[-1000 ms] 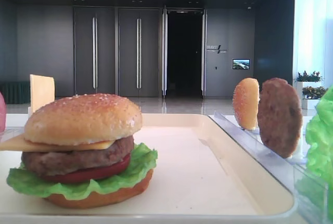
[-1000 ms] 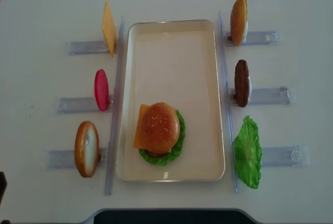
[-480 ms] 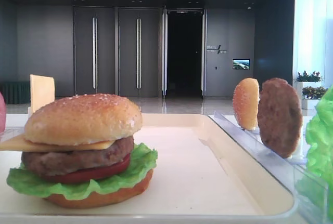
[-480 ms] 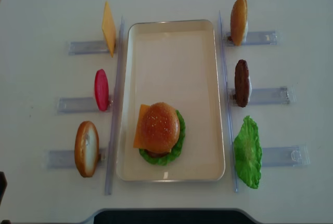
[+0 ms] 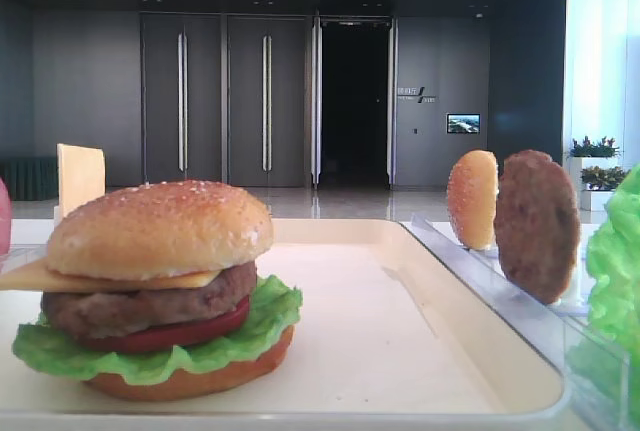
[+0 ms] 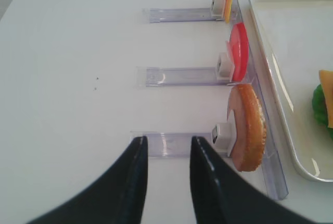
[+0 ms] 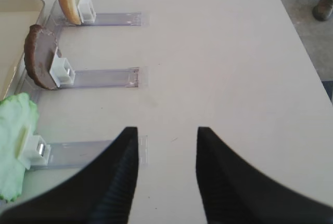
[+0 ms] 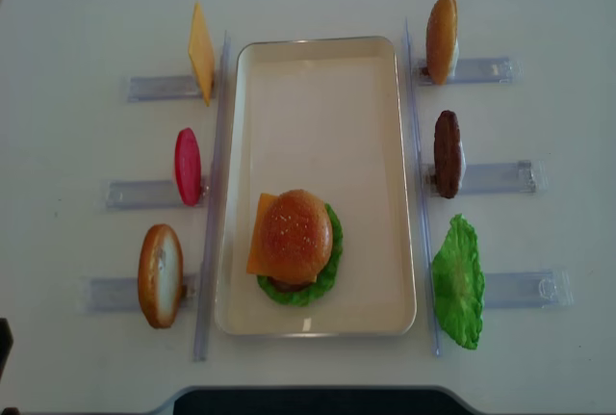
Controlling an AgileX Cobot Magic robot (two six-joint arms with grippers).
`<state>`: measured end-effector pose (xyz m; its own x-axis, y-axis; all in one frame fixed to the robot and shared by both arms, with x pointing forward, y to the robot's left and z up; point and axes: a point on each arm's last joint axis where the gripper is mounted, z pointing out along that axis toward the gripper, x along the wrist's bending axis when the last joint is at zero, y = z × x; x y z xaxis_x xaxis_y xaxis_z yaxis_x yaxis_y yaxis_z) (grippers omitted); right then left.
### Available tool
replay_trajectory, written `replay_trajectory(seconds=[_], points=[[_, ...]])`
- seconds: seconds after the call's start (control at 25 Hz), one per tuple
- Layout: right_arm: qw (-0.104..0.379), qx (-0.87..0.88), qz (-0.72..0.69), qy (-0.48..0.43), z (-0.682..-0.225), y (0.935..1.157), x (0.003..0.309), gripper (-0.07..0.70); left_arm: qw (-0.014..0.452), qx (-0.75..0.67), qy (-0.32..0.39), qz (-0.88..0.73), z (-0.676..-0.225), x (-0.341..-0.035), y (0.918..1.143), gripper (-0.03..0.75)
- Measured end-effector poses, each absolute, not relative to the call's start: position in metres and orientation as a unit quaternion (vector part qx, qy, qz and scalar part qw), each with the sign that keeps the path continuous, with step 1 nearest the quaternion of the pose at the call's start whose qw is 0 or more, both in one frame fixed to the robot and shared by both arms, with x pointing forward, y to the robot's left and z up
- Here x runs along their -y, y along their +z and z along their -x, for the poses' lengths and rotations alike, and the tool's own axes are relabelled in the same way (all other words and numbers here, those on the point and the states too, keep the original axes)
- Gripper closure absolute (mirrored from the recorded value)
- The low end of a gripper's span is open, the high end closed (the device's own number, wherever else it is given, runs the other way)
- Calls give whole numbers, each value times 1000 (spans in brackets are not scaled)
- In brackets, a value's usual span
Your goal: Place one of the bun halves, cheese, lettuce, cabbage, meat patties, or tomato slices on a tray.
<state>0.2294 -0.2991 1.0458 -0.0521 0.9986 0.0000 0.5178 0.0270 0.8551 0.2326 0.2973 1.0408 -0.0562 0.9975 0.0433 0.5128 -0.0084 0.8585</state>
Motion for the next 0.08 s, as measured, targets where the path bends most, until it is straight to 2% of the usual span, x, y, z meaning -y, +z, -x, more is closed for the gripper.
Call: replay_trajectory(seconds=[0.08], points=[[338, -632, -600, 356, -229, 1046, 299, 343, 326, -624, 372, -605, -233, -297, 1041, 496]])
